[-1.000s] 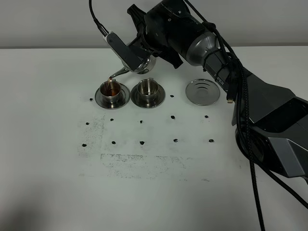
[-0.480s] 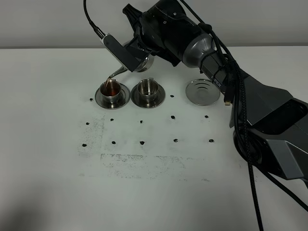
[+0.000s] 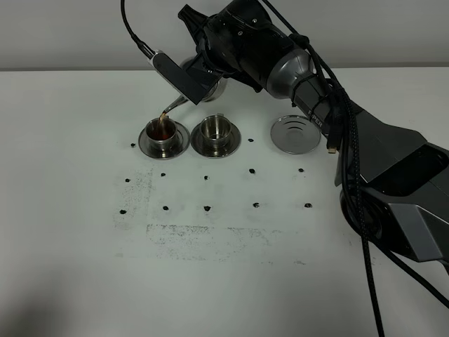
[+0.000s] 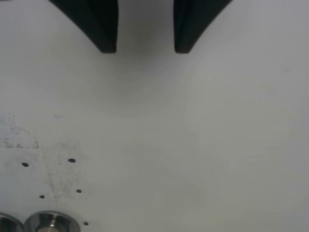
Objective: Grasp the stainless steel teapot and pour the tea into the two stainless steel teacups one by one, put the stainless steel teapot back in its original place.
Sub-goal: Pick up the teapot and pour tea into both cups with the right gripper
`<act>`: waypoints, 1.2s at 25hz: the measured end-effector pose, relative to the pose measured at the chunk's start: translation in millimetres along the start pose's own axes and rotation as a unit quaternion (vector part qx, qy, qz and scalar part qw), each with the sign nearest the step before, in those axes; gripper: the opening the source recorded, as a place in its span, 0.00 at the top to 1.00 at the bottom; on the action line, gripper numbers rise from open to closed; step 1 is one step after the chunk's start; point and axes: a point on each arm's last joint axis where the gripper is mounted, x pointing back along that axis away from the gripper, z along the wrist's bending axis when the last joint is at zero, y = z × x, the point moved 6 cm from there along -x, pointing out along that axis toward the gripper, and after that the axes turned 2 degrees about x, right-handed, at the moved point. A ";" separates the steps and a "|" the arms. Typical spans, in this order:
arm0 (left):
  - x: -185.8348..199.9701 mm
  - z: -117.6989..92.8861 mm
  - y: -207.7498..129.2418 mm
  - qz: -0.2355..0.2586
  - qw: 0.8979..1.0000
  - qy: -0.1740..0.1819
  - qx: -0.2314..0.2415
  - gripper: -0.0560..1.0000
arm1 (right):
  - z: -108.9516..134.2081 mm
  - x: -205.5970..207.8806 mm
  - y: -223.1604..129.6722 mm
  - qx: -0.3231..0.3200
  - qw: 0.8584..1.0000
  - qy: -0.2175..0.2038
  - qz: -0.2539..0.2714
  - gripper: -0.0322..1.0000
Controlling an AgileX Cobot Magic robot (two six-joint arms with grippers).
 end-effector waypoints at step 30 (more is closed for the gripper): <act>0.0 0.0 0.0 0.000 1.000 0.000 0.000 0.68 | -2.0 0.2 -1.9 0.011 1.000 -0.006 0.008 0.76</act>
